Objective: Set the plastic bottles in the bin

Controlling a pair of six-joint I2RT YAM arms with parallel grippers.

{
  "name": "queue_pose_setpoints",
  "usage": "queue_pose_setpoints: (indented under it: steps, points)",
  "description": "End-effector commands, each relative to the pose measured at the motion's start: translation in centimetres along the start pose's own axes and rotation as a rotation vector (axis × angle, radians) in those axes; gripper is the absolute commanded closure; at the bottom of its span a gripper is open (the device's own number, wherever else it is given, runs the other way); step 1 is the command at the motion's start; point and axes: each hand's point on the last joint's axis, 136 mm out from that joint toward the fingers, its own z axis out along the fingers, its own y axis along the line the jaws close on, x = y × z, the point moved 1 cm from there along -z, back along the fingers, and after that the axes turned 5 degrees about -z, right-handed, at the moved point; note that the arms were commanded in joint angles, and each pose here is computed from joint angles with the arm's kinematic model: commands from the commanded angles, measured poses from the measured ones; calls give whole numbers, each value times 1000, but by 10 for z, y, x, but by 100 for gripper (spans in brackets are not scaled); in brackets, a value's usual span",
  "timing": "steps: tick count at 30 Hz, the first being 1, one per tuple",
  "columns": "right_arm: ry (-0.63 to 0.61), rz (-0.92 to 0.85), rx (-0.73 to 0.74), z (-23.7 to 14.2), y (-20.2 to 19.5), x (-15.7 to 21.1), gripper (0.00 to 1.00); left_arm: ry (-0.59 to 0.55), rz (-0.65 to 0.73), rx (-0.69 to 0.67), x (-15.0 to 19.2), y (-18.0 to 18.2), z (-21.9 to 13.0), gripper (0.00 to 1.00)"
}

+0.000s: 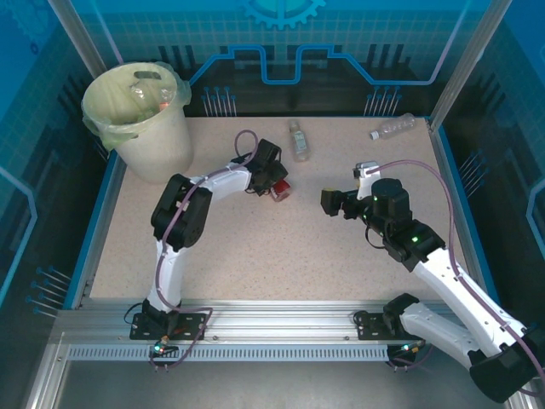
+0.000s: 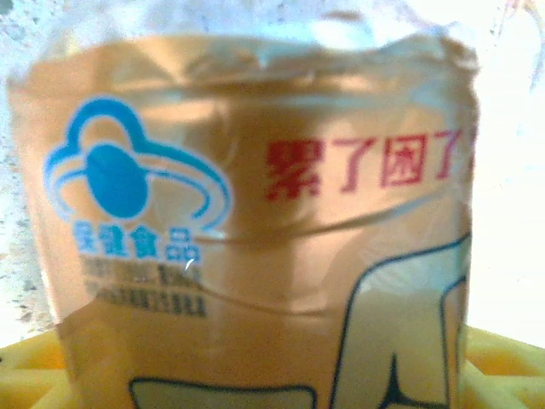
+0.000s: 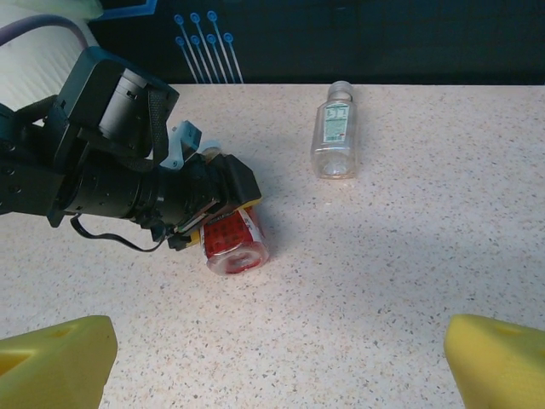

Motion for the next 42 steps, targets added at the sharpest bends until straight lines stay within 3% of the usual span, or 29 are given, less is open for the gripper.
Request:
queue_pose_setpoints:
  steps: [1,7,12,22,32,42]
  points:
    - [15,-34,-72,2,11,1,0,-24,113,4,-6,13,-13,39]
    - [45,-60,-163,13,31,1,0,-14,133,31,-10,36,-33,48]
    - [74,-86,-194,24,44,3,0,-7,161,69,-15,49,-53,48]
    - [55,-144,-286,36,77,-16,0,-133,302,184,-56,41,-135,48]
    - [52,-184,-323,43,95,-30,0,-403,395,303,-121,24,-251,49]
    - [44,-184,-329,57,103,-42,0,-809,516,276,-209,-3,-380,49]
